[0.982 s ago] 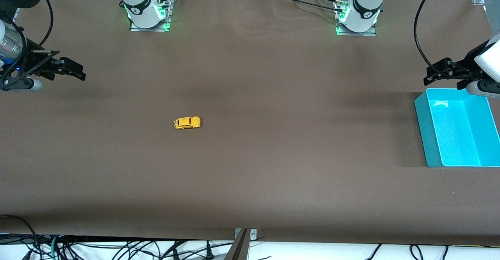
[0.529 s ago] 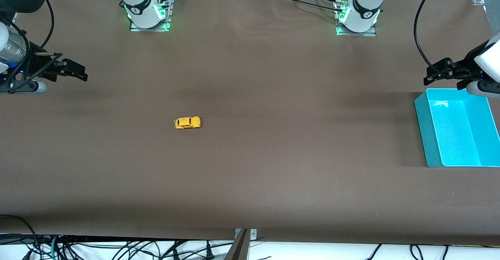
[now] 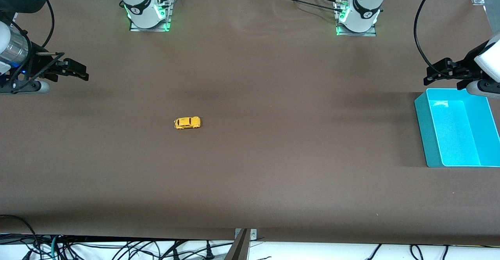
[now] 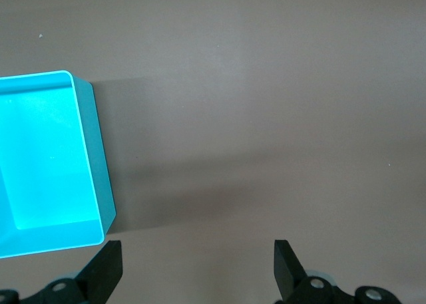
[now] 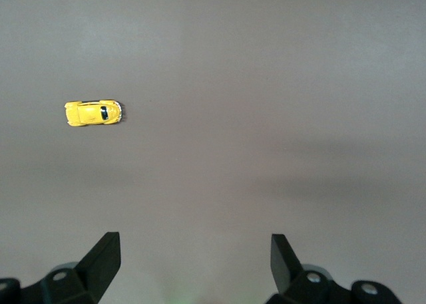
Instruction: Wind and store yellow beetle car
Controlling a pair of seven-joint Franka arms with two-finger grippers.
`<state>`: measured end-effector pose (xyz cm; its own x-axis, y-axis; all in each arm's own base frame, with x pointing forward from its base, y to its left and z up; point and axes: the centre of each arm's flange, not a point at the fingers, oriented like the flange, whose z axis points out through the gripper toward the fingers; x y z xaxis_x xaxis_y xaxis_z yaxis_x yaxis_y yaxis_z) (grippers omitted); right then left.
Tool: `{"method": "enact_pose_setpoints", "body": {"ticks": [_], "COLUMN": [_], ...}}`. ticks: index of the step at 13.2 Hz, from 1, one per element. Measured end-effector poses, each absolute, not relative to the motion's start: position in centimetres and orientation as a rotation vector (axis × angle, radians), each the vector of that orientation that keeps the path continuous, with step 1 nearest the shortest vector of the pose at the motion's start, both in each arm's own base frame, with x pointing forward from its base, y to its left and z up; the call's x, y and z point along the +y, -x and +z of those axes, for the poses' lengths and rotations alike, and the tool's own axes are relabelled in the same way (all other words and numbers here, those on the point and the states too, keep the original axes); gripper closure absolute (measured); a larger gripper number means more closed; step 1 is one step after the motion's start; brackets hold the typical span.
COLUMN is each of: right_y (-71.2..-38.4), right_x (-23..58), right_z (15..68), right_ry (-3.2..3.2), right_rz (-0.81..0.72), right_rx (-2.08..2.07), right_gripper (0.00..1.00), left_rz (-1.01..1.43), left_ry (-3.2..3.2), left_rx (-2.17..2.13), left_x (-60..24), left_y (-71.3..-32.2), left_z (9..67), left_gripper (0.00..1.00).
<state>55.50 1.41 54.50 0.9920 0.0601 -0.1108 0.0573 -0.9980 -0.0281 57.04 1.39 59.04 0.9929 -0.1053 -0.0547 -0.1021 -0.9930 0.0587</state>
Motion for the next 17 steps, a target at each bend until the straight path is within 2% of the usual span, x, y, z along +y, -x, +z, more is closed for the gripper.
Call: {"method": "enact_pose_setpoints", "body": {"ticks": [5, 8, 13, 17], "right_y": [-55.5, -55.6, -57.7, -56.9], "right_x": [3.5, 3.8, 9.9, 16.8], "right_z": [54.3, 53.7, 47.5, 41.1], "right_ry": [3.11, 3.073, 2.851, 2.738], "right_rz": [0.183, 0.199, 0.235, 0.127], "right_rx": [-0.194, -0.459, -1.139, -1.398], "right_gripper": [0.0, 0.0, 0.0, 0.0], "left_rz": [-0.089, -0.089, -0.088, -0.092], "left_ry": [-3.08, -3.08, -3.08, -3.08], "left_rx": [-0.16, -0.16, -0.164, -0.167], "left_x": [1.4, 1.4, 1.2, 1.1], "left_y": [-57.0, -57.0, -57.1, -57.1], "left_z": [59.0, 59.0, 59.1, 58.9], "left_gripper": [0.0, 0.0, 0.0, 0.0]}}
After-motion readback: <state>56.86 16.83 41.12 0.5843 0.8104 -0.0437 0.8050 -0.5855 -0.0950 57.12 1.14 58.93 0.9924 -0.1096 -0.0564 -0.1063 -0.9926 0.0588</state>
